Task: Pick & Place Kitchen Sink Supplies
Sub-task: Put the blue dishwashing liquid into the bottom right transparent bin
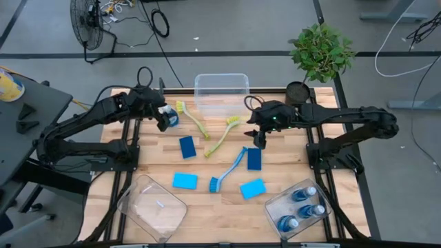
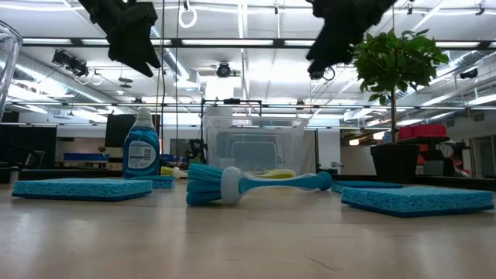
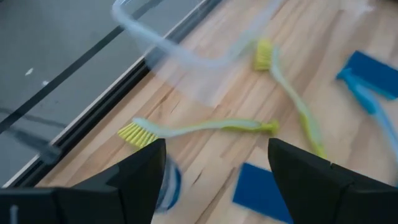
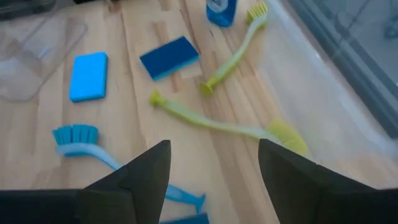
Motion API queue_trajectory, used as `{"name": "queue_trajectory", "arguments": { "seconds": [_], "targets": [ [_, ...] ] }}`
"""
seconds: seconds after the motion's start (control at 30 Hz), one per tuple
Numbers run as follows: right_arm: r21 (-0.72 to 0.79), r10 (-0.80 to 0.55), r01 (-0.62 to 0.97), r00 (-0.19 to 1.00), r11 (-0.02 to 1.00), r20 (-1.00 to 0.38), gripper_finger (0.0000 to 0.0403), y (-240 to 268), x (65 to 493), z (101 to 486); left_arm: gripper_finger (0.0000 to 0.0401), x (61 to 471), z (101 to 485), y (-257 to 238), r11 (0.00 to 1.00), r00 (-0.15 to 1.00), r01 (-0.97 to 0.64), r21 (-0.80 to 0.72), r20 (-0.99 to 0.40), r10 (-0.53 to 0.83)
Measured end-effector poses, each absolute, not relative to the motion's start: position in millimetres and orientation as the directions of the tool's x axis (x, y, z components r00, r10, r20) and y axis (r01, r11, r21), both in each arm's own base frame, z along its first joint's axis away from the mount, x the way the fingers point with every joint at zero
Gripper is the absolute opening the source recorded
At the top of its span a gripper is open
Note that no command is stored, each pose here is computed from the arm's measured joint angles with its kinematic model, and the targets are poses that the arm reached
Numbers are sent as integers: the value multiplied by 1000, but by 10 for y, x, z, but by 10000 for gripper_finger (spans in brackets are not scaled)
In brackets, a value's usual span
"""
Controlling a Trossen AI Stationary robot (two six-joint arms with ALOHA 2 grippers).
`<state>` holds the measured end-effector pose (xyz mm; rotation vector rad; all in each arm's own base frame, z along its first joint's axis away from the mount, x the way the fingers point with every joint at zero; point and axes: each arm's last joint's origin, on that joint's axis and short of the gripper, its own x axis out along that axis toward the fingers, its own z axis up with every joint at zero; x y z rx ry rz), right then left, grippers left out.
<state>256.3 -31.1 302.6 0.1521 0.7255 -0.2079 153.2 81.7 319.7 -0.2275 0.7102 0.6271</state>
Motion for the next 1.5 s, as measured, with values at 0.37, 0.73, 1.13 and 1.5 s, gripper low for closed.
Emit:
{"name": "queue_trajectory", "arguments": {
  "seconds": [0.37,0.73,1.13,1.5],
  "targets": [
    [91,-136,250,758,964,-638,242,-323,2377,2938,348,1455,3107,1095,696,493,-718,-23,-722,485],
    [103,-136,245,789,964,-600,242,-326,2405,2975,366,1694,2749,1389,736,372,-676,37,-846,383],
    [140,-152,290,786,947,-599,242,-330,2406,2975,352,1722,2519,1535,720,240,-690,74,-915,324],
    [147,-166,311,784,939,-597,242,-335,2407,2976,301,1716,2517,1545,707,213,-699,110,-911,352]
  ]
}}
